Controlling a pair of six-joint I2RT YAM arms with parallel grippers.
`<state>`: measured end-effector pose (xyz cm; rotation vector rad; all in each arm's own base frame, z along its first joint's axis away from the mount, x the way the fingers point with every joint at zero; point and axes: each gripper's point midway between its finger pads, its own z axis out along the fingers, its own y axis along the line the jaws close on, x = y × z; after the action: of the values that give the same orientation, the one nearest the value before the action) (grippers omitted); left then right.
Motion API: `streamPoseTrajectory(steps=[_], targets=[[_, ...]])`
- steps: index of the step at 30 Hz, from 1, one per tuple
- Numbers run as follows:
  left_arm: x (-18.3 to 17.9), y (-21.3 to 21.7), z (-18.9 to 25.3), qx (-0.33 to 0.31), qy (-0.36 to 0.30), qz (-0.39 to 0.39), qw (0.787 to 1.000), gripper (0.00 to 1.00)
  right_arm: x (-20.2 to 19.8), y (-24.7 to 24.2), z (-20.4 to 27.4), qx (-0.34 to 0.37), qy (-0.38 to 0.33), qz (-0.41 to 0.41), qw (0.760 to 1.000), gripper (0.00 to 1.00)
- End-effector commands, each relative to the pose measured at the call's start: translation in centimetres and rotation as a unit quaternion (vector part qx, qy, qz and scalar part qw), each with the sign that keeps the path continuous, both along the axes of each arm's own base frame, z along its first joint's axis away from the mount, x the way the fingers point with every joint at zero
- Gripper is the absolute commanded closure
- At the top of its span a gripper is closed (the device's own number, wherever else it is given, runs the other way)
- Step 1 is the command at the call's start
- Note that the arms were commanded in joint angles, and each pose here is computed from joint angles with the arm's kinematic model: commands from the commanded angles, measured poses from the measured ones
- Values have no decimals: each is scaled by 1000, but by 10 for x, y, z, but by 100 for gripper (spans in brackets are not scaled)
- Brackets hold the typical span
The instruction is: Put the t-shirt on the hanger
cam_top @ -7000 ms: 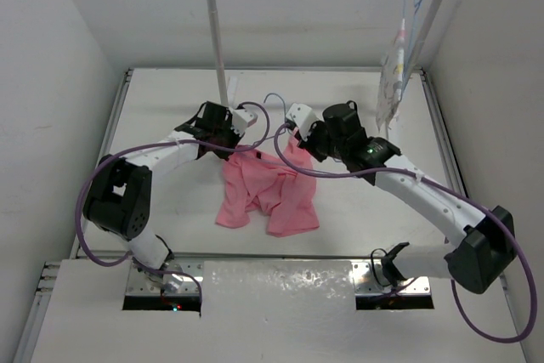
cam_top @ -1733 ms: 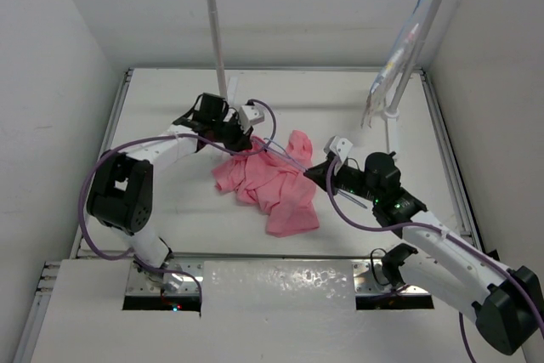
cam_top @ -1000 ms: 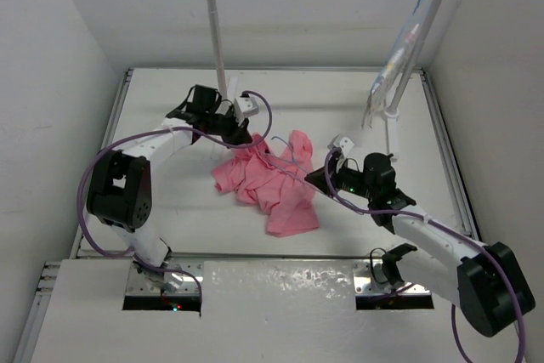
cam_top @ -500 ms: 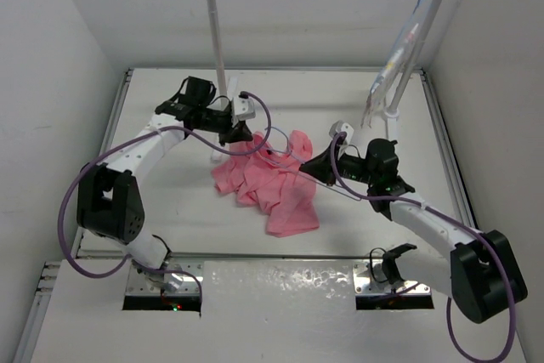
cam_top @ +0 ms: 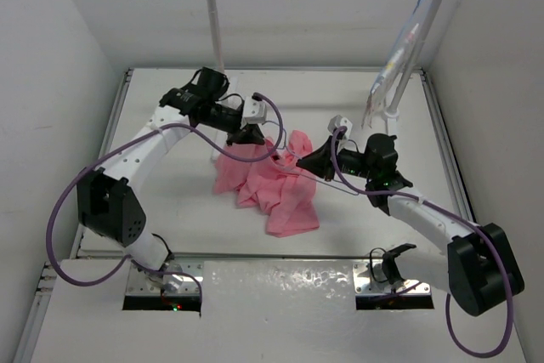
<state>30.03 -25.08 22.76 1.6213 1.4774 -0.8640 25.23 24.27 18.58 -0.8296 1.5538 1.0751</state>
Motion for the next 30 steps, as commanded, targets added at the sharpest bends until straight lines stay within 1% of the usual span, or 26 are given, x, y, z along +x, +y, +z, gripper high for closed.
streamPoseTrajectory(steps=[1, 4, 8, 11, 13, 14, 20, 22, 23, 26, 29, 30], targets=[[-25, -9, 26, -24, -13, -50, 998, 100, 7, 4, 34, 30, -54, 9, 998, 100], [-32, -13, 21, -20, -8, -62, 998, 100, 11, 6, 35, 34, -54, 8, 998, 100], [-30, -15, 8, -11, -11, -48, 999, 100, 11, 8, 34, 45, -46, 10, 998, 100], [-15, -12, -6, 6, -43, -9, 999, 100, 10, 7, 31, 48, -42, 8, 998, 100], [-12, -11, -16, 15, -35, -4, 999, 100, 11, 7, 29, 46, -37, 7, 998, 100], [-7, -11, -21, 24, -34, 3, 999, 98, 12, 8, 27, 46, -34, 7, 998, 100], [3, -13, -33, 32, -42, 4, 999, 94, 17, 11, 25, 60, -28, 6, 998, 100], [9, -12, -41, 37, -34, 20, 999, 93, 17, 13, 27, 69, -24, 13, 997, 100], [19, -11, -44, 42, -48, 37, 997, 93, 18, 15, 23, 69, -18, 15, 997, 100], [32, -8, -47, 48, -52, 70, 995, 92, 15, 16, 22, 76, -12, 24, 997, 100], [36, -6, -37, 39, -48, 80, 995, 92, 18, 15, 12, 59, 1, 17, 998, 100], [39, -6, -34, 36, -46, 86, 995, 92, 19, 14, 12, 53, -6, 15, 998, 100]])
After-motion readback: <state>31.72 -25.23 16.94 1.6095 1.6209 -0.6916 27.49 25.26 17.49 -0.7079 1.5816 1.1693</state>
